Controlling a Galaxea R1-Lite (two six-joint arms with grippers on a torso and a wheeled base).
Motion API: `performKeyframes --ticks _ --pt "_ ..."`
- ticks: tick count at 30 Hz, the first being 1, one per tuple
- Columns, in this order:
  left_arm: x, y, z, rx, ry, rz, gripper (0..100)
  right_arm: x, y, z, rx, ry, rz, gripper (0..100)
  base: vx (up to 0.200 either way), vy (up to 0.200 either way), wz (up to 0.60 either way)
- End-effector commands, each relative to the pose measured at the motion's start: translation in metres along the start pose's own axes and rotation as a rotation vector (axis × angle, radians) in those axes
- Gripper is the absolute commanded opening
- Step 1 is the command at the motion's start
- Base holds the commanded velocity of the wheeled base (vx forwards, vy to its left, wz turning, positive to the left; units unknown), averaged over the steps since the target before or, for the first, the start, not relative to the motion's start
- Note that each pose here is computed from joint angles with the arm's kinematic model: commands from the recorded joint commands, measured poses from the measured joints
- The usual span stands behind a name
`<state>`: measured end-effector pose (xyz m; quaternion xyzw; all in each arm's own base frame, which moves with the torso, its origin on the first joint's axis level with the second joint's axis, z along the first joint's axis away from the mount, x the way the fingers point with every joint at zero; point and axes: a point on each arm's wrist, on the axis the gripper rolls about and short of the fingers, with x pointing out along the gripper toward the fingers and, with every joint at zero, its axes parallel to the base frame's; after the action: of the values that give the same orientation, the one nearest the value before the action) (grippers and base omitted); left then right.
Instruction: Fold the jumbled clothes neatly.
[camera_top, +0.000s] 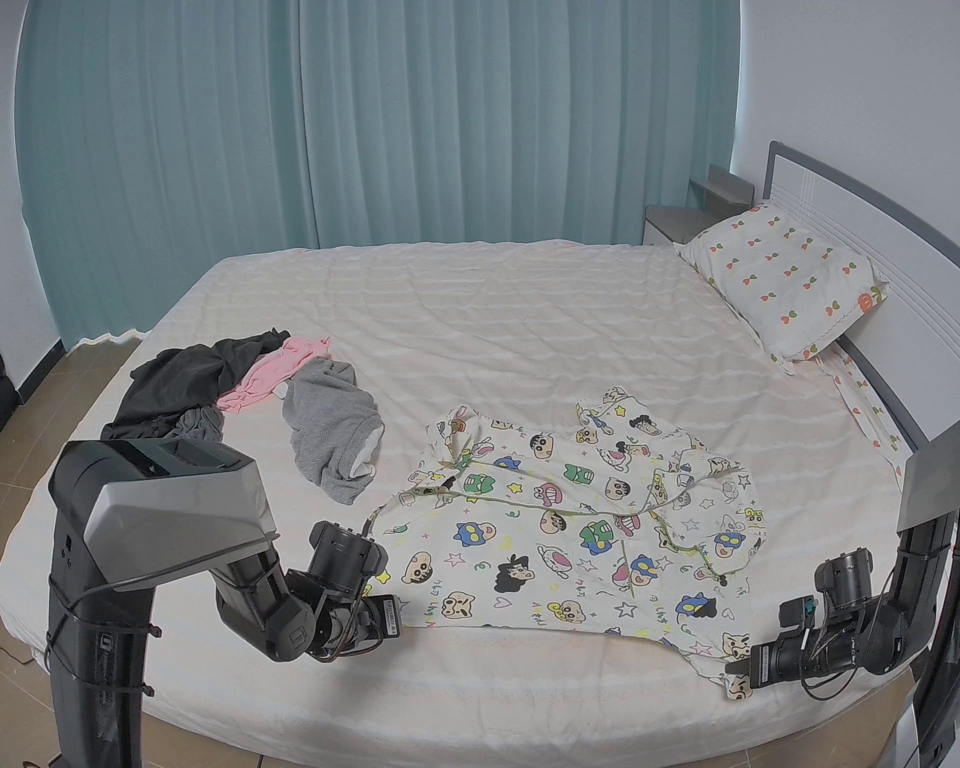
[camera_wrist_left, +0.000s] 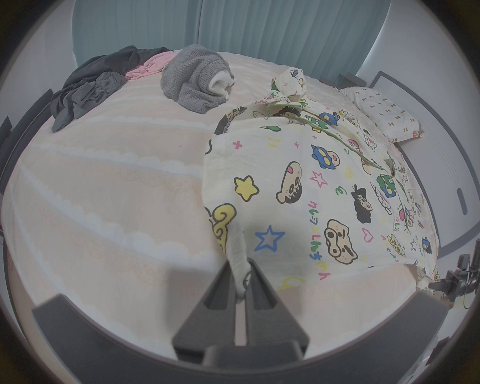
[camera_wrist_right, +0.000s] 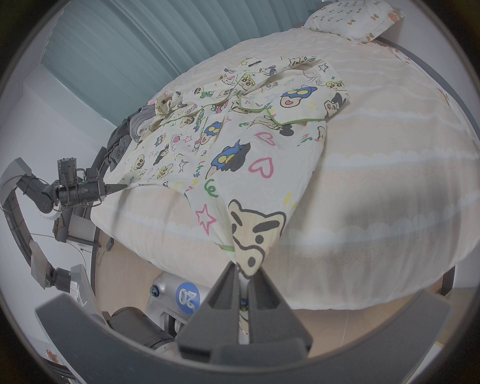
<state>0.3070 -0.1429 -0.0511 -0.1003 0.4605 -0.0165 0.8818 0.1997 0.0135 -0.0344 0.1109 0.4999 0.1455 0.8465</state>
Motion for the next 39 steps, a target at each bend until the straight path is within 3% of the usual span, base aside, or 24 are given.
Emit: performKeyframes --ticks 1,13,20,39 --pt "-0.016 0.0 0.001 -0.006 -0.009 -0.007 0 -0.003 -0.002 -0.003 -0.001 0.004 -0.007 0 0.0 0.0 0.0" --pt "-0.044 0.003 -0.034 0.063 0.1 0.01 0 -0.013 -0.005 -0.016 -0.051 0.044 -0.021 0 0.0 0.0 0.0" --pt "-0.061 0.002 -0.041 0.097 0.184 0.04 0 -0.014 -0.005 -0.02 -0.059 0.076 -0.022 0 0.0 0.0 0.0" --pt "-0.073 0.011 -0.059 0.134 0.299 0.102 0 -0.023 0.0 -0.03 -0.105 0.171 -0.019 0 0.0 0.0 0.0"
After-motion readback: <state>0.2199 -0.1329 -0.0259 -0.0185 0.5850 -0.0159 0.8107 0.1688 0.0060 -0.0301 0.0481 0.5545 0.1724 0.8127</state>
